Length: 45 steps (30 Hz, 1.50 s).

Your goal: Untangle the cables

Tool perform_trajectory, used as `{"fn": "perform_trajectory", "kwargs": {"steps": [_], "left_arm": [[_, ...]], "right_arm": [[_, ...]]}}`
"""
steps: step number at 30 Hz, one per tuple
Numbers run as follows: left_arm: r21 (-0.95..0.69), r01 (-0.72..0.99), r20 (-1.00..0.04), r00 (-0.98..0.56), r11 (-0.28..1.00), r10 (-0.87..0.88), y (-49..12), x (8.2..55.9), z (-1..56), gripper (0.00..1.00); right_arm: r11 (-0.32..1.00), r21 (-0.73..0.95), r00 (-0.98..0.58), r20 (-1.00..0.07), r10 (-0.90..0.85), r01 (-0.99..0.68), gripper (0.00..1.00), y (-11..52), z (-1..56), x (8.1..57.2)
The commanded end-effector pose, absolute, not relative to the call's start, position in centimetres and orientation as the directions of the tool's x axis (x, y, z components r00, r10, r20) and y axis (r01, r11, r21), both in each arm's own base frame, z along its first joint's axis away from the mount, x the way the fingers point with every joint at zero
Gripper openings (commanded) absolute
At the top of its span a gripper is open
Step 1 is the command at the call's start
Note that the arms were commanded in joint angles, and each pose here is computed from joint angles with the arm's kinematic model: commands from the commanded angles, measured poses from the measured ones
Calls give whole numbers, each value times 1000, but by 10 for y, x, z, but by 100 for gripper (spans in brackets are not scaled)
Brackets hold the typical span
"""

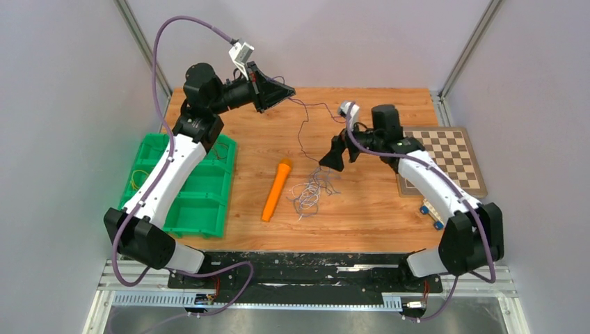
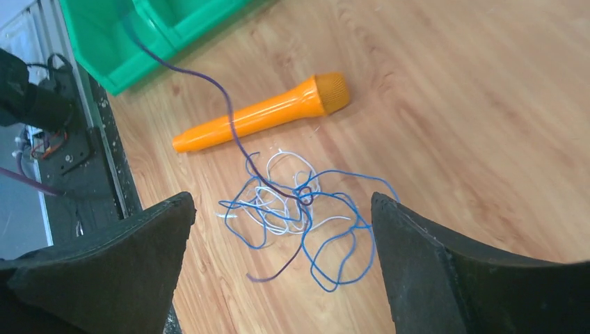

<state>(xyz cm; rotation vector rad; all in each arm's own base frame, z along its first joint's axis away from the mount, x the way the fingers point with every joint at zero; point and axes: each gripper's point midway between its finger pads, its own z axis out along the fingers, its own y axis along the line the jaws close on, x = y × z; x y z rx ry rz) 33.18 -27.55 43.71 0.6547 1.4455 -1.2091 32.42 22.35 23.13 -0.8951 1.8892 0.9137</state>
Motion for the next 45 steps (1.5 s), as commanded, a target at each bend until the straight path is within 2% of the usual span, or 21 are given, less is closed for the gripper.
{"fn": "perform_trajectory", "kwargs": {"steps": [1,3,7,9,12,16,21,23,26,29,31,35,39,45], "left_arm": [[-254,927,-957,-200,275,-212,-278,322,470,0],[-220,937,-962,-164,270,-216,-278,322,482,0],[-150,947,-969,-84,282,-233,-274,324,509,0],[-87,948,-970,-11,307,-242,-268,325,531,0],[-25,927,-963,78,373,-258,-249,330,565,0],[33,881,-930,200,472,-308,-215,331,615,0],[50,810,-889,303,585,-343,-178,335,651,0],[73,777,-872,353,626,-337,-167,333,664,0],[115,709,-849,434,696,-302,-148,331,681,0],[88,595,-842,473,799,-259,-121,340,689,0],[99,519,-850,488,849,-199,-104,343,688,0],[39,402,-894,422,915,-148,-64,345,666,0],[-70,271,-938,310,960,-156,-18,335,624,0],[-113,167,-973,183,979,-143,26,309,563,0]], "right_arm": [[486,221,-356,-912,-205,-846,93,251,202,357],[501,259,-416,-879,-232,-826,85,258,172,367],[511,287,-483,-820,-307,-811,57,261,114,376],[561,257,-518,-770,-373,-787,43,251,84,381],[621,228,-570,-699,-431,-750,39,226,57,385],[639,208,-589,-659,-469,-741,32,205,44,380],[635,191,-607,-581,-542,-749,4,187,26,366],[644,192,-622,-558,-550,-741,0,179,22,363],[670,183,-644,-536,-545,-719,0,165,21,365],[677,180,-655,-512,-556,-714,1,152,18,362],[670,204,-664,-500,-555,-714,7,147,18,358],[641,251,-664,-501,-554,-725,23,151,30,352],[615,300,-666,-513,-541,-730,58,160,47,350],[608,279,-649,-526,-551,-743,76,159,66,351]]}}
